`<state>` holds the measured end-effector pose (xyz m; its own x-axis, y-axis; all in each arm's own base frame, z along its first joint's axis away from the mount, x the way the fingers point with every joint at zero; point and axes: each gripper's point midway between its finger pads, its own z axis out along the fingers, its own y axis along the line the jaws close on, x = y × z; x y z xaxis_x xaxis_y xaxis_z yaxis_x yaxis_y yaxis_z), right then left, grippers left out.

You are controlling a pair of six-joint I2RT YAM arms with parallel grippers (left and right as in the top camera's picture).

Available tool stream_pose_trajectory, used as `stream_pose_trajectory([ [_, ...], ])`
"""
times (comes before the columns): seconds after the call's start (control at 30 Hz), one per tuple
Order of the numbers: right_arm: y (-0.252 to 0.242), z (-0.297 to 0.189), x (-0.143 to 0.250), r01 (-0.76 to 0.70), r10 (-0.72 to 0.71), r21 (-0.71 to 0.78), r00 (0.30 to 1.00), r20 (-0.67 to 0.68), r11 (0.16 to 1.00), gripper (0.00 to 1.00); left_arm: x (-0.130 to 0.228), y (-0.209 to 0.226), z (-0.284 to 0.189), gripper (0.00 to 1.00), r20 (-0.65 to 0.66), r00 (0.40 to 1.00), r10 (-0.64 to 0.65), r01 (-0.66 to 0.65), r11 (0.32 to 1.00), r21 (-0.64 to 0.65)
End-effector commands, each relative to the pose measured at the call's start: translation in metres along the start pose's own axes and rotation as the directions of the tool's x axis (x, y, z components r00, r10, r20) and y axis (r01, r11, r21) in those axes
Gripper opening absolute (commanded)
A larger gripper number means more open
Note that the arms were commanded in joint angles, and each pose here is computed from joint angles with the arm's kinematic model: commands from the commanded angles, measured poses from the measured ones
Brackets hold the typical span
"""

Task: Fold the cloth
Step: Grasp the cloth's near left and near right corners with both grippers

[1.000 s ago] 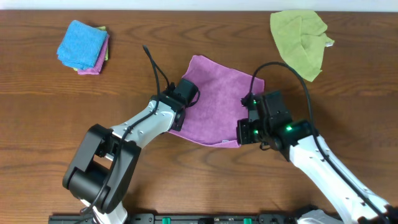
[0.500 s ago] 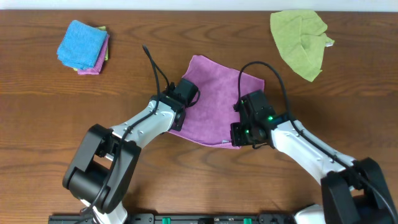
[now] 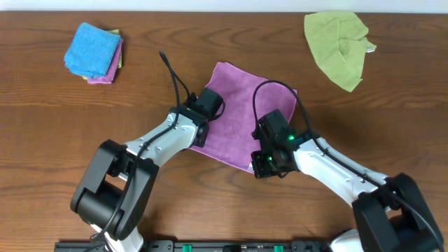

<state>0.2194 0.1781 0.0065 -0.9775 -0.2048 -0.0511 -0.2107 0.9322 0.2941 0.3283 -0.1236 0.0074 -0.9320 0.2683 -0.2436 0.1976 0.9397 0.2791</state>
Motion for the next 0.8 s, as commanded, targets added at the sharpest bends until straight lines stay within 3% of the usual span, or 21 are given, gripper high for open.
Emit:
stream_pose_trajectory([
  [0.0, -0.005, 0.003, 0.006, 0.023, -0.023, 0.031, 1.0, -0.014, 0.999, 0.01, -0.003, 0.0, -0.001, 0.06, 0.003, 1.0, -0.024, 0.024, 1.0, 0.001],
  [0.57, -0.013, 0.014, 0.017, 0.019, -0.019, 0.039, 1.0, -0.019, 0.999, 0.02, 0.004, -0.004, -0.001, 0.06, -0.029, 0.999, -0.033, 0.034, 0.999, 0.028],
  [0.77, -0.018, 0.014, 0.023, 0.012, -0.009, 0.063, 0.999, -0.042, 0.998, 0.01, 0.025, -0.007, -0.001, 0.06, -0.117, 0.983, -0.14, 0.145, 0.989, 0.039],
])
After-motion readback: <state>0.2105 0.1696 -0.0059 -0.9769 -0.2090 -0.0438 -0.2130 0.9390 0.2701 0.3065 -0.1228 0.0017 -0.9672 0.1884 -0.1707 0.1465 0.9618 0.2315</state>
